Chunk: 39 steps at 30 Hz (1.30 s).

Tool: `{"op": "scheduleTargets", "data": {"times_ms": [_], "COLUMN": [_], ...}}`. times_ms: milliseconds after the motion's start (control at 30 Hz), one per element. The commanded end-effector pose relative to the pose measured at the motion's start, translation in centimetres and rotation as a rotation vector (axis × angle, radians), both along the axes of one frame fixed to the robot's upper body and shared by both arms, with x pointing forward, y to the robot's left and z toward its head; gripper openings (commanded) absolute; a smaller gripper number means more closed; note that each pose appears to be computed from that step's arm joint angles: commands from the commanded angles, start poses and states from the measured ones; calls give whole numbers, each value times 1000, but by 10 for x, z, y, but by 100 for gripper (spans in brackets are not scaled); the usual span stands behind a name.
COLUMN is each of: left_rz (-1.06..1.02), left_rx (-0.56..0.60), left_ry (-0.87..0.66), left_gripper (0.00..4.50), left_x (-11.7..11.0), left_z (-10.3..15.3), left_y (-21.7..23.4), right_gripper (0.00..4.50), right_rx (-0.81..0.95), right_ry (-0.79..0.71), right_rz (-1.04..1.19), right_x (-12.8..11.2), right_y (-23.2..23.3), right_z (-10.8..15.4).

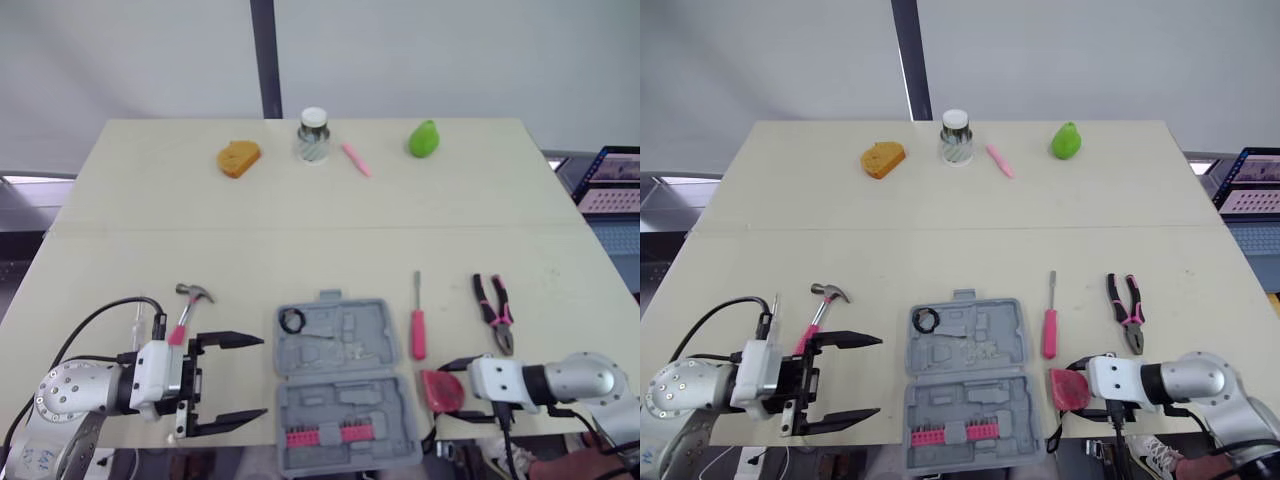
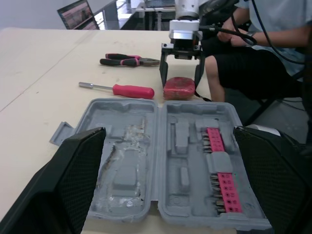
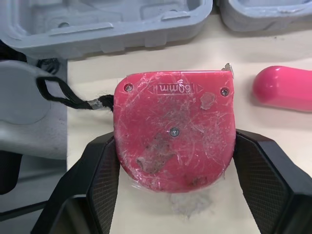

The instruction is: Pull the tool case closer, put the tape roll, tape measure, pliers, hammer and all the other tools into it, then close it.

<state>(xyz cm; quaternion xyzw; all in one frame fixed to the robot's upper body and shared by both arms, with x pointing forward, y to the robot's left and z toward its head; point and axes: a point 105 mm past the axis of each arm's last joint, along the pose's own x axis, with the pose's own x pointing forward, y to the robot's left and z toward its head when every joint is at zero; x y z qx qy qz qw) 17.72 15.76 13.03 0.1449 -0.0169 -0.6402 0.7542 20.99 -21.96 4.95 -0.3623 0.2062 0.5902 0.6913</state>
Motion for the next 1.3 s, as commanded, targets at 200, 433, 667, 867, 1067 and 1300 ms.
{"op": "scheduleTargets", "data": {"times_ms": [200,433,667,867,1067,1300], "left_rz": [4,35,70,85,111,150], "left_rx": [-22,-45,-44,-42,-33,-41], "left_ry": [-3,-19,-38,-46,-37,-31], "left_gripper": [450,450,450,450,450,450], "left_x": [9,17,18,17,18,23], "left_z": [-2,-7,-10,-11,-14,-15], "left_y": [3,1,3,3,9,15], "right_gripper": [293,293,293,293,293,293], "right_rx": [-38,-90,-179,-263,-302,-322], "right_ry": [-67,-63,-27,-23,-48,-68], "right_rz": [18,58,32,38,49,50], "right_x": [17,38,57,65,77,91], "right_y": [2,23,48,72,95,112], "right_z": [63,93,101,94,83,74]}}
